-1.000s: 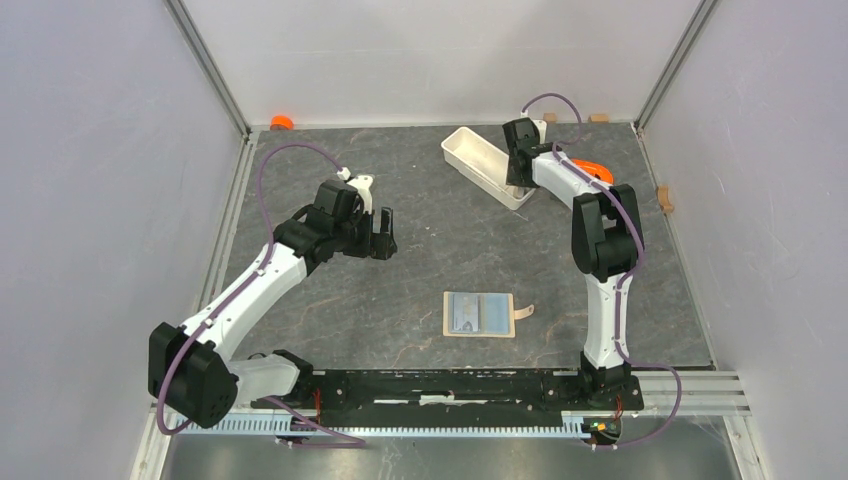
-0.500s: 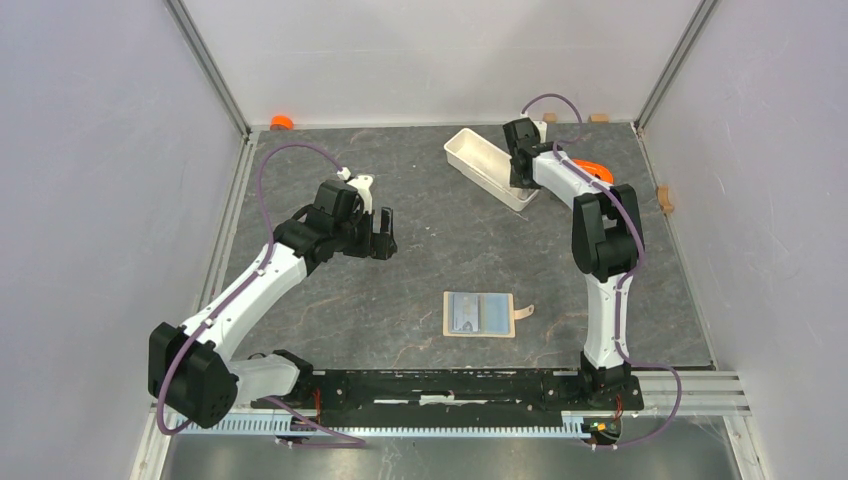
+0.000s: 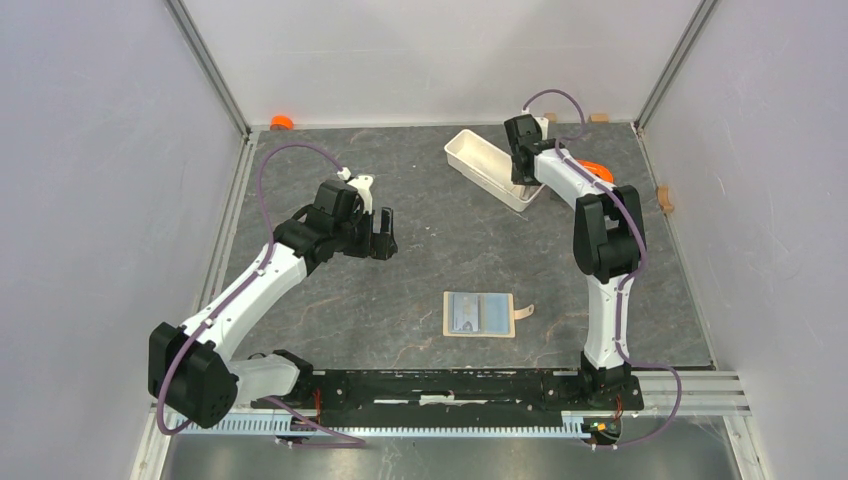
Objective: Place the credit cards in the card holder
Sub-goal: Pick up the credit card from the storage box.
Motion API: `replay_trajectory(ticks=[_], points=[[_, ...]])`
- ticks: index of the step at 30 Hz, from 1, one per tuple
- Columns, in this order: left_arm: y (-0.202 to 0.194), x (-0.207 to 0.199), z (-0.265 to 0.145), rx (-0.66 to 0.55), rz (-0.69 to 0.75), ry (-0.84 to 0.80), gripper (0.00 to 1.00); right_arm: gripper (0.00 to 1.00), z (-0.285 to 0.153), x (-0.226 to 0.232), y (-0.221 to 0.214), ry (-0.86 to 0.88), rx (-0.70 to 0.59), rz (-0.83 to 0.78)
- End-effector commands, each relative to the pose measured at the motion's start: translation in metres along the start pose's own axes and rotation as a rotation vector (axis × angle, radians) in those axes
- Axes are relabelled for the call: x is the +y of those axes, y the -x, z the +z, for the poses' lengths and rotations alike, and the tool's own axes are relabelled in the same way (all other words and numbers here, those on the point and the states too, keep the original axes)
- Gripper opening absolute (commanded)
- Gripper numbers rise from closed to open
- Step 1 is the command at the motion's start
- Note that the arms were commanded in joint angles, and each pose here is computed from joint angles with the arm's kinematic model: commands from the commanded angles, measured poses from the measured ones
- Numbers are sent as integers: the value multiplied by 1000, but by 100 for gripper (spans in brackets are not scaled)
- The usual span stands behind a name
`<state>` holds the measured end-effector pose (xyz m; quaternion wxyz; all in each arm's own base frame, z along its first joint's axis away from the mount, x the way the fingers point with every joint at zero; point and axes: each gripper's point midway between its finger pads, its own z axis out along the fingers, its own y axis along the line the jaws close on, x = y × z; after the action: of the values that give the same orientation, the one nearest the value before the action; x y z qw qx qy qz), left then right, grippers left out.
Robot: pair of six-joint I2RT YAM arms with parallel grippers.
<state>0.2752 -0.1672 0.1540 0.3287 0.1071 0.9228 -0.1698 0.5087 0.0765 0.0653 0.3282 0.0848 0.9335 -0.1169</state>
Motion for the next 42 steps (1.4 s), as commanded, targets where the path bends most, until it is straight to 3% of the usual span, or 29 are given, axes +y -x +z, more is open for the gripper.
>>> replay_trajectory(ticks=[1,10,20,37,42], points=[[7,-2,-1,-28,32,-22,93,26,-24,-15,35,-16,-75,32],[8,-3,-2,-34,31,-22,93,23,-29,-17,39,-15,-84,33],[8,-2,-3,-34,31,-23,93,30,-29,-18,36,-20,-73,28],[9,-3,-4,-37,30,-25,93,21,-35,-23,39,-38,-75,16],[8,-3,-3,-35,30,-27,93,28,-35,-25,38,-45,-72,11]])
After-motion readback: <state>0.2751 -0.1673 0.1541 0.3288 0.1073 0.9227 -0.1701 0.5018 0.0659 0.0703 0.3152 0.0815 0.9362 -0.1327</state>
